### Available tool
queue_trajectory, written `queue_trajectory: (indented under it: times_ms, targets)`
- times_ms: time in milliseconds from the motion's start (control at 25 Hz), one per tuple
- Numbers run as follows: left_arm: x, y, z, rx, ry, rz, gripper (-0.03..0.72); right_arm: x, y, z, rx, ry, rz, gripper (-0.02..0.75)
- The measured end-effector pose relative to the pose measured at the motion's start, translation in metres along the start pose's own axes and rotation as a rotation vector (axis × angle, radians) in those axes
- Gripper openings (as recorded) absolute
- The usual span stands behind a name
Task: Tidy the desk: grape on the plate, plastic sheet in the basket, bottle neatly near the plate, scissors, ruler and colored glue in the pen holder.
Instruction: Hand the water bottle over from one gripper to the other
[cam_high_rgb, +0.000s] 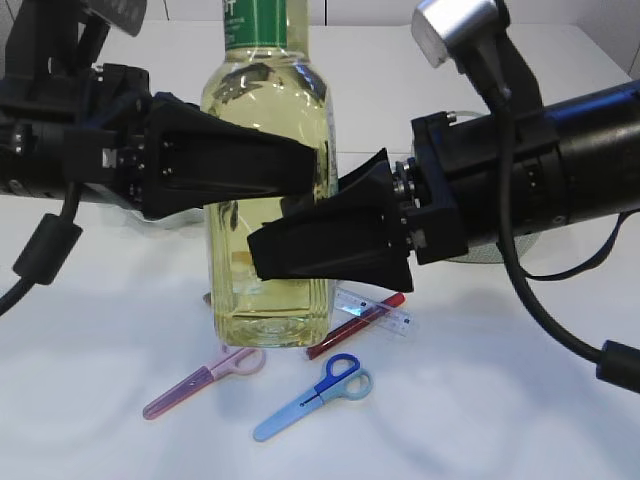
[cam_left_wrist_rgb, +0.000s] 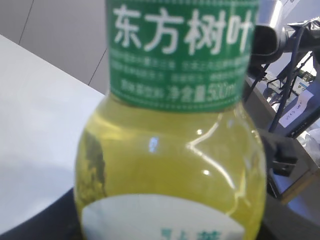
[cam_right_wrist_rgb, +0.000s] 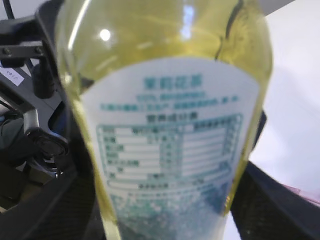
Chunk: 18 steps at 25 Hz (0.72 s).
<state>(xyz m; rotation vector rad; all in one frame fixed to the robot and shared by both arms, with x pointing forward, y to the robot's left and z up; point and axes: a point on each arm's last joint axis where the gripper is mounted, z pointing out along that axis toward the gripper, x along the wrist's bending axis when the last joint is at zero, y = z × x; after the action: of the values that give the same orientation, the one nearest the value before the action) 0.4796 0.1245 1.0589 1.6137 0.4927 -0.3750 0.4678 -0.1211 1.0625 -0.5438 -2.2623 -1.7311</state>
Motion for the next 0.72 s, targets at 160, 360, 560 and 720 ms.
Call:
queue_trajectory:
  times_ms: [160,360,560,720]
  targets:
    - [0.0,0.004,0.0,-0.005,0.004,0.004,0.432,-0.001,-0.005,0.0,0.061,-0.008,0.019,0.629]
    - [0.001,0.004,0.0,-0.005,0.013,-0.002,0.432,-0.001,-0.008,0.0,0.098,-0.015,0.033,0.629]
    - [0.002,0.004,0.0,-0.005,0.026,-0.005,0.432,-0.003,-0.015,-0.001,0.171,-0.039,0.106,0.629]
    - [0.005,0.005,-0.001,-0.012,0.05,-0.007,0.432,-0.003,-0.02,-0.002,0.221,-0.052,0.146,0.626]
